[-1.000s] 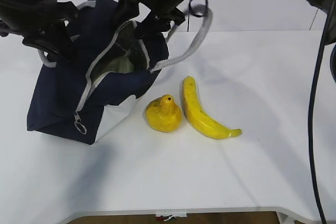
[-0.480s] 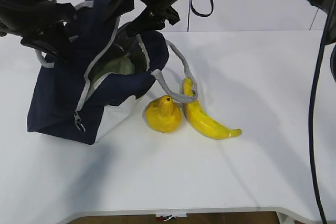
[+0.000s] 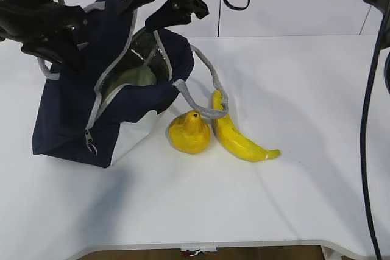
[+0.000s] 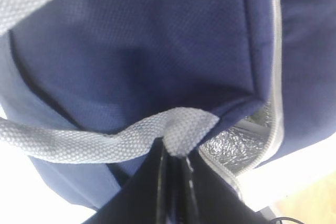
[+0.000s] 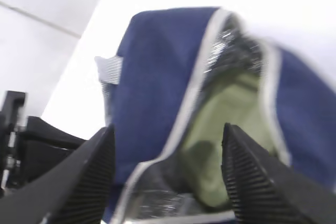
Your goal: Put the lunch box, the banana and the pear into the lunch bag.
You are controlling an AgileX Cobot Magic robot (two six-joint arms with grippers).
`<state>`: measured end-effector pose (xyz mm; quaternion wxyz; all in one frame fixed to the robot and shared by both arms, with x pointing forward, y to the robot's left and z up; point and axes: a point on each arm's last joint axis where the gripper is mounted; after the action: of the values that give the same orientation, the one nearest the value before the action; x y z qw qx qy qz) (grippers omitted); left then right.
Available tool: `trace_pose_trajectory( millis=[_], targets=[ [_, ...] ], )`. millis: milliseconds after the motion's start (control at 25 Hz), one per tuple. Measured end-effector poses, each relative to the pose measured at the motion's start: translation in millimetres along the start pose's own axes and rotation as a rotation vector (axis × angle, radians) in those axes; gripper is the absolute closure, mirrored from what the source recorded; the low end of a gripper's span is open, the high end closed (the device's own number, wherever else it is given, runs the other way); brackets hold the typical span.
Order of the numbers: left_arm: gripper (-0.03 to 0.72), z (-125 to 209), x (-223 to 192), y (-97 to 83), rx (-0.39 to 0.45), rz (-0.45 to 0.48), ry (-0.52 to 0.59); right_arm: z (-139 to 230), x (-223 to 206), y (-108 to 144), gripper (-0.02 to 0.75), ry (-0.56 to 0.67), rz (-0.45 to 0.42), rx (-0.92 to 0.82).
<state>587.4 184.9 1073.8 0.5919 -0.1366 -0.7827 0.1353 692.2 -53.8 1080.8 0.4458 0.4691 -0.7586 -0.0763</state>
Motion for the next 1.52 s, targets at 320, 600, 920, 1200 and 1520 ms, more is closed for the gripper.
trace_pose_trajectory(
  millis=[320, 600, 920, 1200, 1520],
  targets=[
    [0.689, -0.2, 0.1, 2.7, -0.016, -0.03, -0.001, -13.8, 36.2, 14.3, 0.228, -0.06, 0.12, 0.102],
    [0.689, -0.2, 0.1, 3.0, -0.018, -0.033, -0.002, -8.5, 78.1, 33.8, 0.228, -0.032, 0.298, 0.169],
    [0.689, -0.2, 0.1, 3.0, -0.018, -0.033, -0.001, 51.8, 104.3, 33.3, 0.228, 0.201, 0.491, 0.138],
    [0.689, 0.6, 0.1, 3.1, -0.018, -0.035, 0.007, 98.6, 92.5, 15.9, 0.228, 0.382, 0.524, 0.081],
    [0.689, 0.8, 0.1, 3.2, -0.018, -0.035, 0.009, 113.2, 71.5, -6.6, 0.228, 0.472, 0.54, 0.039]
  ],
)
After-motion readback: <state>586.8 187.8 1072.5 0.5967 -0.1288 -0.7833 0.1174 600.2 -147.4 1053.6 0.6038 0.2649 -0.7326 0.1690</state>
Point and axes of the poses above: a point on each arm's last joint axis where the gripper is mounted, x pointing back along that axis away from the gripper, y along the wrist's bending axis when the last joint is at zero, z = x × y, and after that the axes turned 14 degrees about x, right-handed
